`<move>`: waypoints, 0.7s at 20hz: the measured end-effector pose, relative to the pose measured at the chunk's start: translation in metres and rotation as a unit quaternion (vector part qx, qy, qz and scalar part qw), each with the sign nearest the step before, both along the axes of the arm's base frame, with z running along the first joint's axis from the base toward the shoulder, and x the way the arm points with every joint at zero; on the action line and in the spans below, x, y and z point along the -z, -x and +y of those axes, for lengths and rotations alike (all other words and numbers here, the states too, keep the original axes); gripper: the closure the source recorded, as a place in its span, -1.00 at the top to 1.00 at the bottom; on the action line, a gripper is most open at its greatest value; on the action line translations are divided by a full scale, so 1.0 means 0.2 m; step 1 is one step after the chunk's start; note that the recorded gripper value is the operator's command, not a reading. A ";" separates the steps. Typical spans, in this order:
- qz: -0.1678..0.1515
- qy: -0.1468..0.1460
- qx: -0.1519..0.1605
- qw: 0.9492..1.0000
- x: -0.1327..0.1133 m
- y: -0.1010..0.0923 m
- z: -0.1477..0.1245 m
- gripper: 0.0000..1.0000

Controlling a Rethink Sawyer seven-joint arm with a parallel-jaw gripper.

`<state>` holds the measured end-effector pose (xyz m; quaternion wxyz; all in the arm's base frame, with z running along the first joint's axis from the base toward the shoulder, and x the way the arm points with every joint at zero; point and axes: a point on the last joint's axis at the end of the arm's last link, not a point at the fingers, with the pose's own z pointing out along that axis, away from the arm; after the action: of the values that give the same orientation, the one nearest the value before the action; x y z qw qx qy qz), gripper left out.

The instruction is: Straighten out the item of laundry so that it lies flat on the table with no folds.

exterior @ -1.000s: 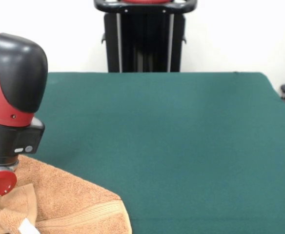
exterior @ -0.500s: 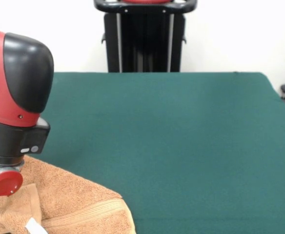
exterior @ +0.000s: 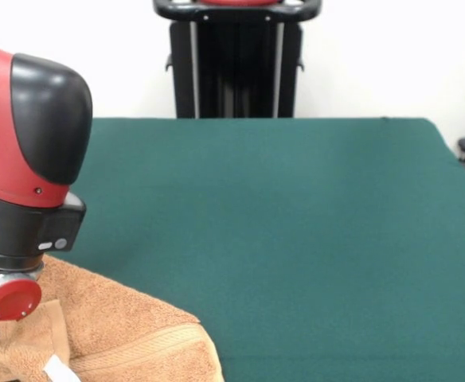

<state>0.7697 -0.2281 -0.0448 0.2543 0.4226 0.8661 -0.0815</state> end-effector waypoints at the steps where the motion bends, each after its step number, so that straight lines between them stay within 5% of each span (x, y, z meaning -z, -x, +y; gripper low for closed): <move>1: 0.000 0.000 0.000 1.000 0.00 0.00 0.00 1.00; 14: 0.019 0.007 0.000 1.000 -0.03 0.02 0.03 1.00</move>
<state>0.7664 -0.2214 -0.0381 0.2404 0.4190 0.8704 -0.0952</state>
